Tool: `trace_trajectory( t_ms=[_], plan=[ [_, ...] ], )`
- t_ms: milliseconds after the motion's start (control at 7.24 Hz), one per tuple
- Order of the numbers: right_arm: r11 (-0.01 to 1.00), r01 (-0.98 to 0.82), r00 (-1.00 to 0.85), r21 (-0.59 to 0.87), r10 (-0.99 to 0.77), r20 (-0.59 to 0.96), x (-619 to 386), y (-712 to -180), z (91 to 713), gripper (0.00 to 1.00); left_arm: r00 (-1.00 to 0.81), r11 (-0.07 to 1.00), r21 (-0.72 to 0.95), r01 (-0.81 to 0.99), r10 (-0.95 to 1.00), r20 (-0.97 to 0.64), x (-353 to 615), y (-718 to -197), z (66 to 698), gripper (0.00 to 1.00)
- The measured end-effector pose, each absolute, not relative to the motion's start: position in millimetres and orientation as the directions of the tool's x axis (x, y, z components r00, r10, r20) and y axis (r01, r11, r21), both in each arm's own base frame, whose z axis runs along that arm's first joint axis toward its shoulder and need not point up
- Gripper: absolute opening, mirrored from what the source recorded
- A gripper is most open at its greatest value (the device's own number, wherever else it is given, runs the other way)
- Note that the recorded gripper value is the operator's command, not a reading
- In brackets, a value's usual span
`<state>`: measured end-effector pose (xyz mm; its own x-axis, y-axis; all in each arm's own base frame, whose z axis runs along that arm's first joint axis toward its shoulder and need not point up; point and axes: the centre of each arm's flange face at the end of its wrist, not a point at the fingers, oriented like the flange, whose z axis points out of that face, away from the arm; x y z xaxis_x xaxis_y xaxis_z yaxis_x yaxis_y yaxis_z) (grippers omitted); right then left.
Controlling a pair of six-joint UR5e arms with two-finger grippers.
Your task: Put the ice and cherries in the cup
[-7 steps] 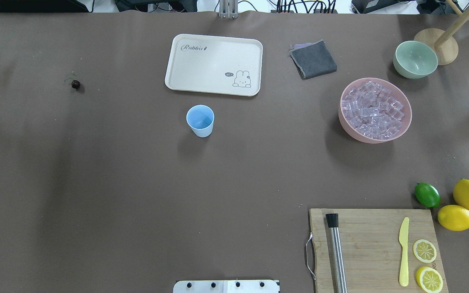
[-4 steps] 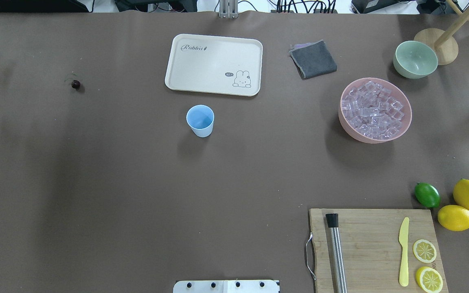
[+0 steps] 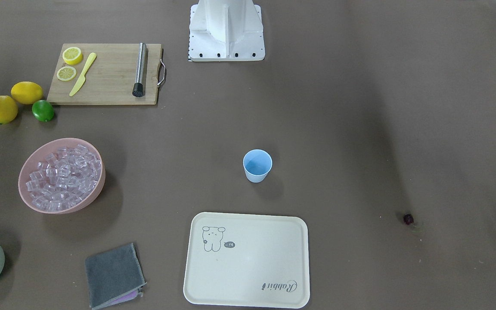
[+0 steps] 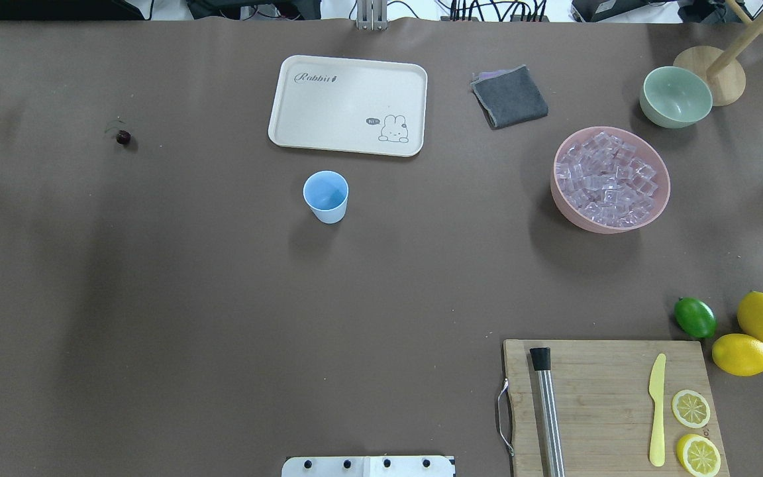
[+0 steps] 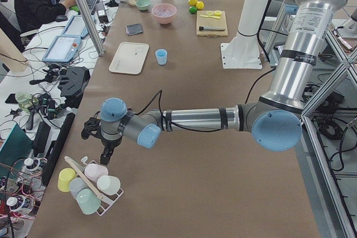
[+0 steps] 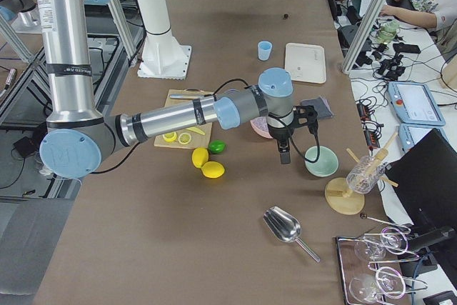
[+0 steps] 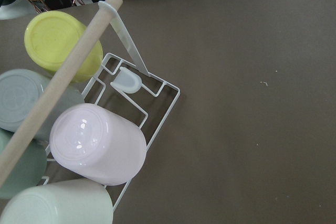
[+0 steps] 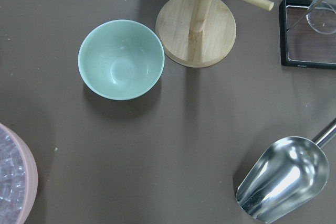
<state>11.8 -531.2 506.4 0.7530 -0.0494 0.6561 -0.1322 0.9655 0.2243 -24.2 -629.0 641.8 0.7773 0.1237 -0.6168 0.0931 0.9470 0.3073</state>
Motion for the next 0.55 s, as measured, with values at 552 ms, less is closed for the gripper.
trace_trajectory(
  t_ms=[552],
  plan=[
    [0.950,-0.153,0.753,0.271,-0.066,0.655,23,-522,480,1.00,0.780,0.942,0.320,0.099,0.126,-0.613,-20,-633,634,0.98]
  ],
)
